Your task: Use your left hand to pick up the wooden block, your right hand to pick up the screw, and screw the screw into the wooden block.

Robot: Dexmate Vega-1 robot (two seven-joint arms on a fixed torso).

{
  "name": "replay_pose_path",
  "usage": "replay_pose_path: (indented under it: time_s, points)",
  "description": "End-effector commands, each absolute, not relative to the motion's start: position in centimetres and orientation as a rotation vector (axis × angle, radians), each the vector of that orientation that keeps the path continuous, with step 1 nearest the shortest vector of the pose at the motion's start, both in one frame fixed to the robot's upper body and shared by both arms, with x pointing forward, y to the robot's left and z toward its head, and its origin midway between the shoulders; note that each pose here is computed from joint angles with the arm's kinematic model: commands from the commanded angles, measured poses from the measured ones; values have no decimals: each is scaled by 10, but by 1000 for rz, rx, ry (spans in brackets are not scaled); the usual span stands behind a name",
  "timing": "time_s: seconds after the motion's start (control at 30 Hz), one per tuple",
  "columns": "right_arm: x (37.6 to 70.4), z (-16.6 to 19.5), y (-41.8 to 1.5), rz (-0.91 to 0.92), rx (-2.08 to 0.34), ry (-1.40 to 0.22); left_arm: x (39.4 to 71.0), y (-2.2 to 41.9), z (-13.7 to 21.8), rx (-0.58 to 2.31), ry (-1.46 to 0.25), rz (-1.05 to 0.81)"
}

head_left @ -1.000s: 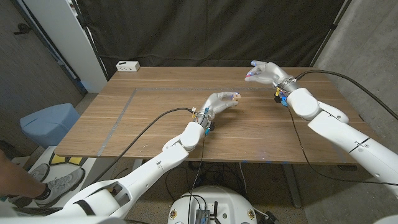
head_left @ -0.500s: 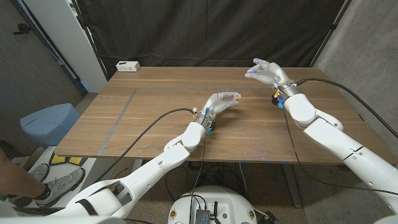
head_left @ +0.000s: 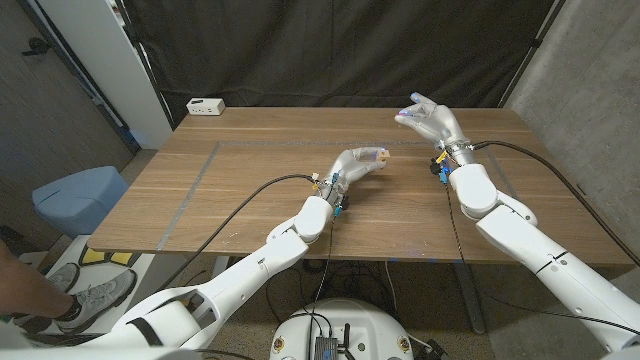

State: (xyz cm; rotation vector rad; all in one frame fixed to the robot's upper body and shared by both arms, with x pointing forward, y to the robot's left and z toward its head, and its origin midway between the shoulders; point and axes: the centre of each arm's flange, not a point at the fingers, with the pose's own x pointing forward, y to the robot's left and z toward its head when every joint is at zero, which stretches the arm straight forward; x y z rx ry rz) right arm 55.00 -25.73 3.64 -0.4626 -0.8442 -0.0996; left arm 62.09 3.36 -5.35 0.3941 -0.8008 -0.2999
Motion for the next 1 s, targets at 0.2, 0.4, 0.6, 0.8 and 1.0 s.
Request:
replay_pose_path:
  time_s: [0.2,0.4,0.6,0.8,1.0]
  points:
    - [549,13,-238,-129,-330,-877,620,30,-54,377,-798,-314]
    - [547,5,-231,-138,-314,-876,620,30,-54,368,-796,-323]
    - [546,-3,-225,-159,-308,-890,620,30,-55,362,-791,-326]
    - [547,-10,-221,-178,-280,-912,620,31,-55,357,-786,-327]
    - [547,-14,-218,-193,-276,-930,620,31,-55,358,-783,-333]
